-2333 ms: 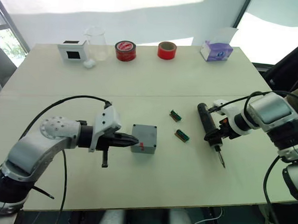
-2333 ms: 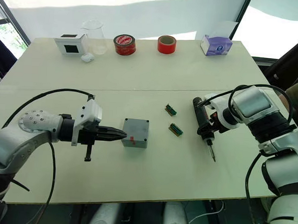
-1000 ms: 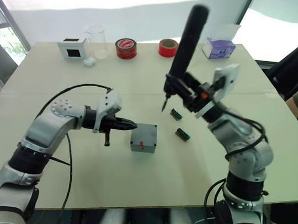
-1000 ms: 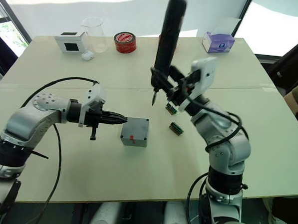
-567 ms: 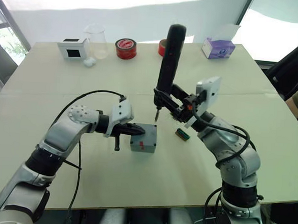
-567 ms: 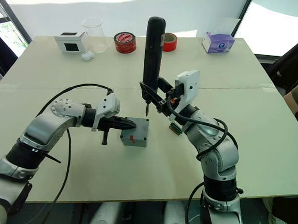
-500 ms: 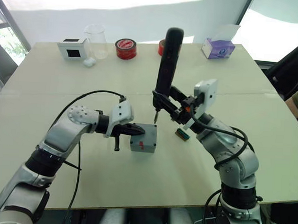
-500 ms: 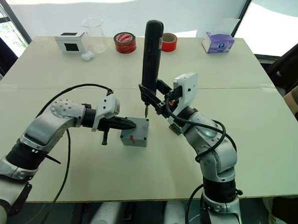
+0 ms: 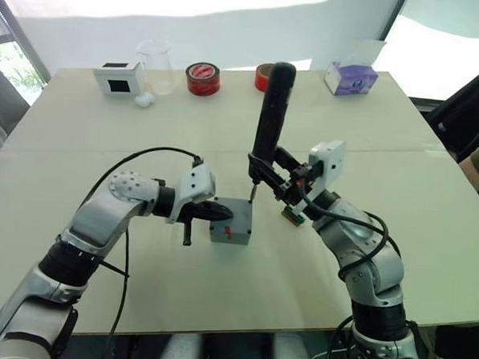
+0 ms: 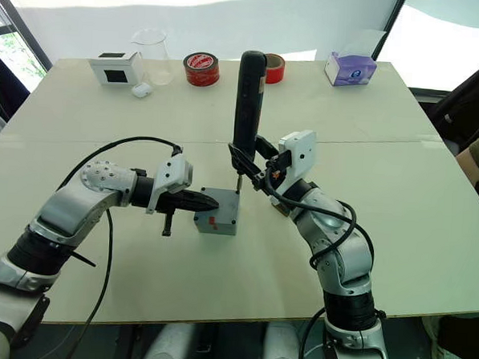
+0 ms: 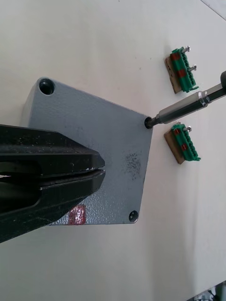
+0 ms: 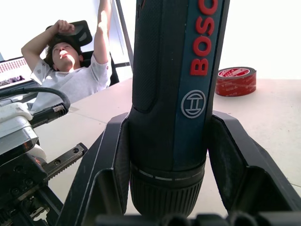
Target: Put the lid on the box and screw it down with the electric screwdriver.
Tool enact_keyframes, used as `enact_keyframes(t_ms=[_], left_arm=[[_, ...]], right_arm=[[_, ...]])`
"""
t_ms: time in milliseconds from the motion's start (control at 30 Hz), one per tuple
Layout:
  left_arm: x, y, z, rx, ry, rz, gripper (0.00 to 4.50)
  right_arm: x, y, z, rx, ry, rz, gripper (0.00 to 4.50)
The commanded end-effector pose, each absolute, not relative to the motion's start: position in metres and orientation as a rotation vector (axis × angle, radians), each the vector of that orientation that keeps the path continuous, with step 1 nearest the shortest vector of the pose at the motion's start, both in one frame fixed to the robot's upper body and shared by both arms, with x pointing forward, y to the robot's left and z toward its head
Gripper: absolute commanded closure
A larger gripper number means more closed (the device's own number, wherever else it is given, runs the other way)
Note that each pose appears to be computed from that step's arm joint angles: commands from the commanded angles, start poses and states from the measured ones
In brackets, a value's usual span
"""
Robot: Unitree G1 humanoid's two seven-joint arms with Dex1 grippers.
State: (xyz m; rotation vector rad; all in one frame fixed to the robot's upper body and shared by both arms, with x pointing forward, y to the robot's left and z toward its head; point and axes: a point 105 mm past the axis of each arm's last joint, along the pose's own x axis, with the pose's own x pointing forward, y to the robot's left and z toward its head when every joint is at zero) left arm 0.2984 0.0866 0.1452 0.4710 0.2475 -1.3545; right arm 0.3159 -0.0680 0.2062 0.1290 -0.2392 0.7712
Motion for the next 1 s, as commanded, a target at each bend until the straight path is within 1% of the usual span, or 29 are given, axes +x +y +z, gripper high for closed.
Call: enact_keyframes(t_ms=[33,100,233,400,733,1000], left_arm=[[0.295,0.091,0.134,0.469,0.308,-1.346,4.50],[0.295,0.093,0.132,0.471,0.318,-1.343,4.50],[0.292,0.095,0.130,0.459,0.330,-1.352,4.50],[0.293,0.098,0.126,0.458,0.342,-1.340,4.50],[0.291,0.100,0.121,0.458,0.358,-1.334,4.50],[0.292,0.099,0.119,0.467,0.367,-1.333,4.50]], right_arm=[[0.309,-0.064,0.202,0.053,-0.260,0.790,2.71],[0.308,-0.061,0.194,0.034,-0.234,0.802,2.71],[0.315,-0.063,0.174,0.048,-0.124,0.749,2.71],[0.314,-0.060,0.162,0.022,-0.083,0.747,2.71],[0.308,-0.066,0.134,-0.062,-0.022,0.737,2.71],[0.310,-0.063,0.126,-0.084,0.007,0.726,2.71]])
